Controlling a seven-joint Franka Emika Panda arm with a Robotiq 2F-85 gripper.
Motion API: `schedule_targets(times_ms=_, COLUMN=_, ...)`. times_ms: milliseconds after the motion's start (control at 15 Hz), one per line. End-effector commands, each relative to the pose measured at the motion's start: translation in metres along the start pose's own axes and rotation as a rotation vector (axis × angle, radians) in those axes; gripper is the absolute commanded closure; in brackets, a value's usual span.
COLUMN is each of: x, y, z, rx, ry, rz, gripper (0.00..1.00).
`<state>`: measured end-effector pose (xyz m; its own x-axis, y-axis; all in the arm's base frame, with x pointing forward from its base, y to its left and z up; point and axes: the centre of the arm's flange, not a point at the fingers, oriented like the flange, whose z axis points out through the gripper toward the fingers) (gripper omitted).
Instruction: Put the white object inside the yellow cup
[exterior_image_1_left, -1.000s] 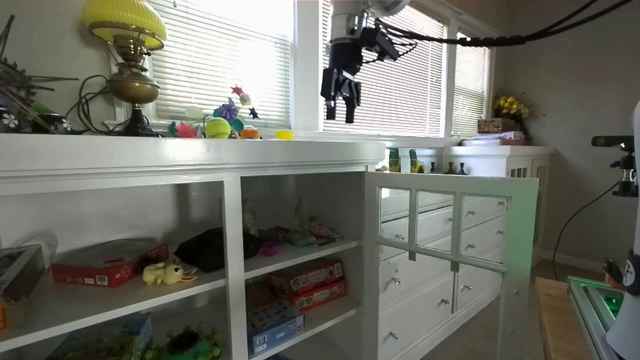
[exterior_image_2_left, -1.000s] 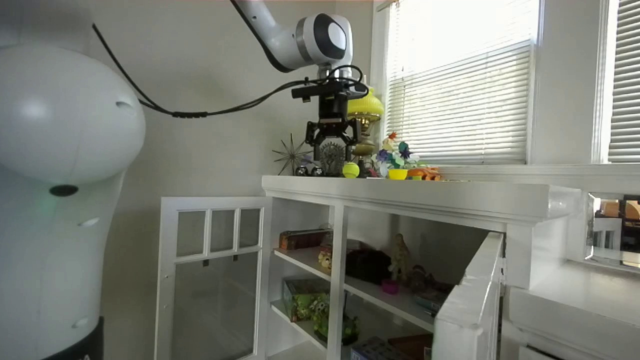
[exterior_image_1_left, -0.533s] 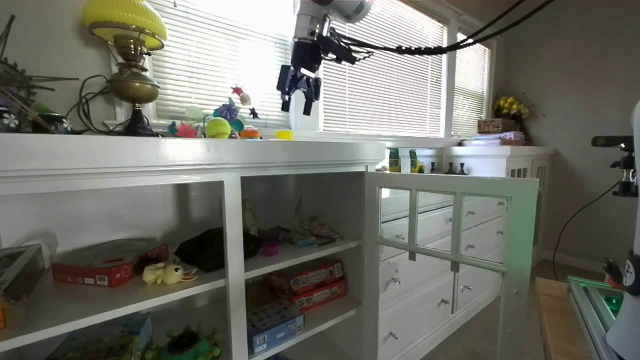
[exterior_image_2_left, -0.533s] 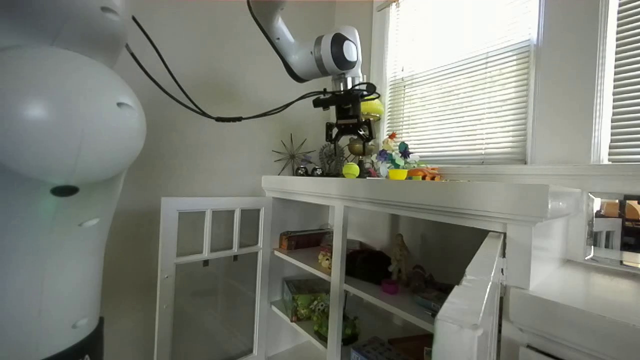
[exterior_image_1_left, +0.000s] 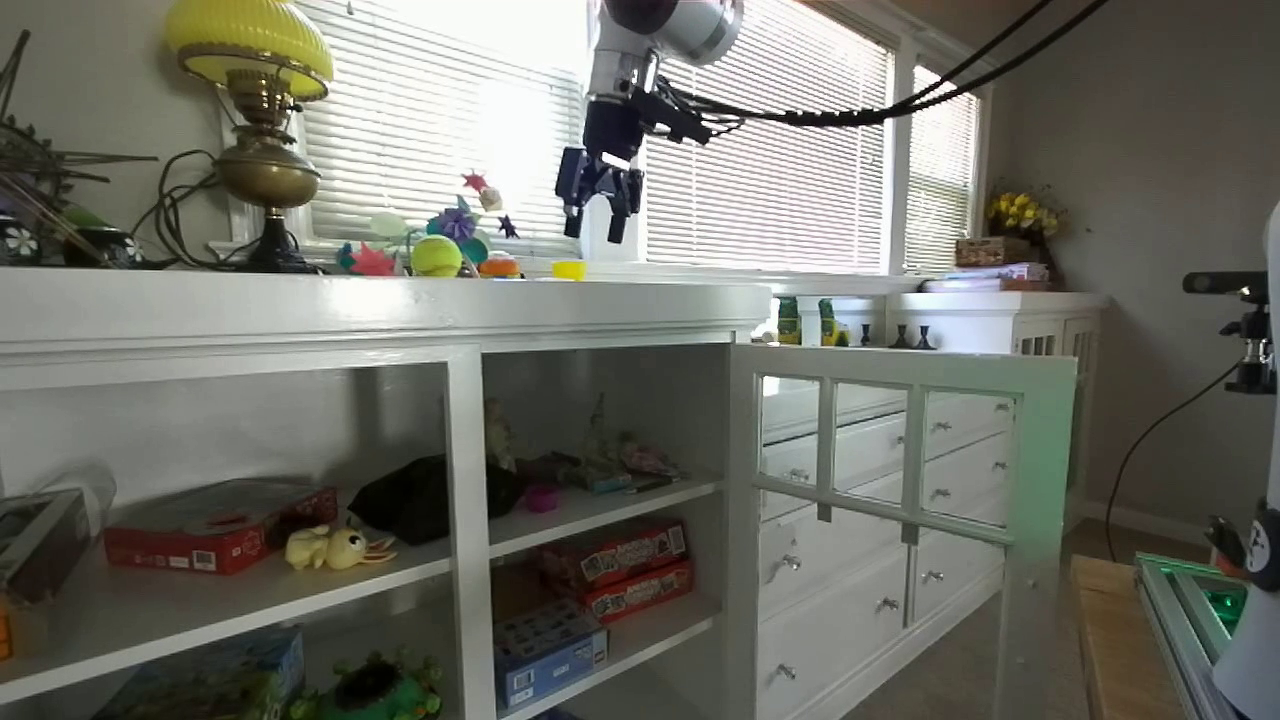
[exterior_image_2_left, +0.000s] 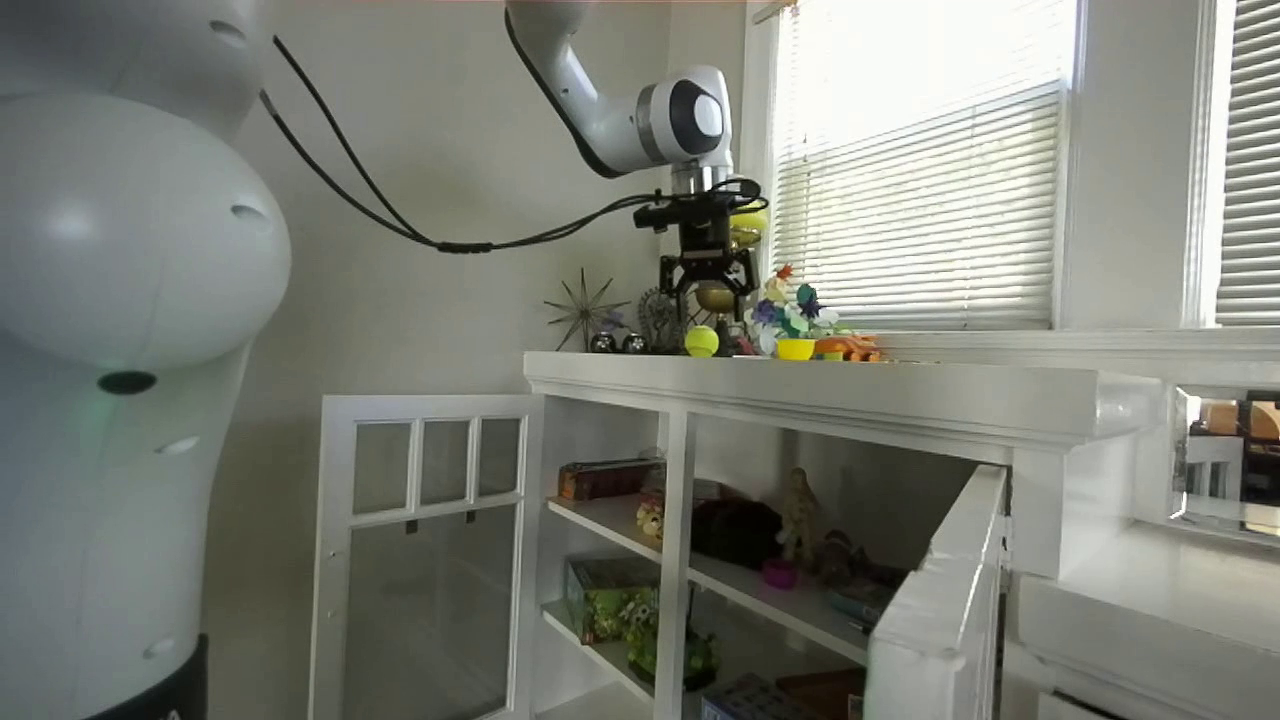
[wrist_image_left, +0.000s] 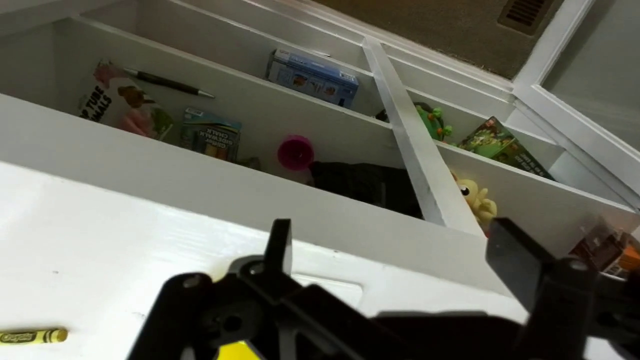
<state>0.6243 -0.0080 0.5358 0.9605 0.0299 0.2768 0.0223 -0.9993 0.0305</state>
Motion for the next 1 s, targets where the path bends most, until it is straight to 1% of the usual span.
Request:
schedule_targets(times_ms=0, x=-0.001, y=0.016, z=0.003, rx=-0.030, ry=0.046, rz=0.004, gripper=0.00)
schedule_targets(times_ms=267, x=0.005, y=0.027, z=0.007, rx=-0.026, ry=0.100, rz=0.007, gripper=0.00)
schedule_targets(times_ms=467, x=0.010, y=0.030, z=0.016, rx=-0.013, ry=0.122, rz=-0.001, gripper=0.00)
schedule_targets(times_ms=733, x=0.022, y=0.031, z=0.029, rx=-0.015, ry=0.200, rz=-0.040, gripper=0.00)
schedule_targets(times_ms=933, x=0.029, y=0.031, z=0.037, rx=-0.013, ry=0.246, rz=-0.044, gripper=0.00)
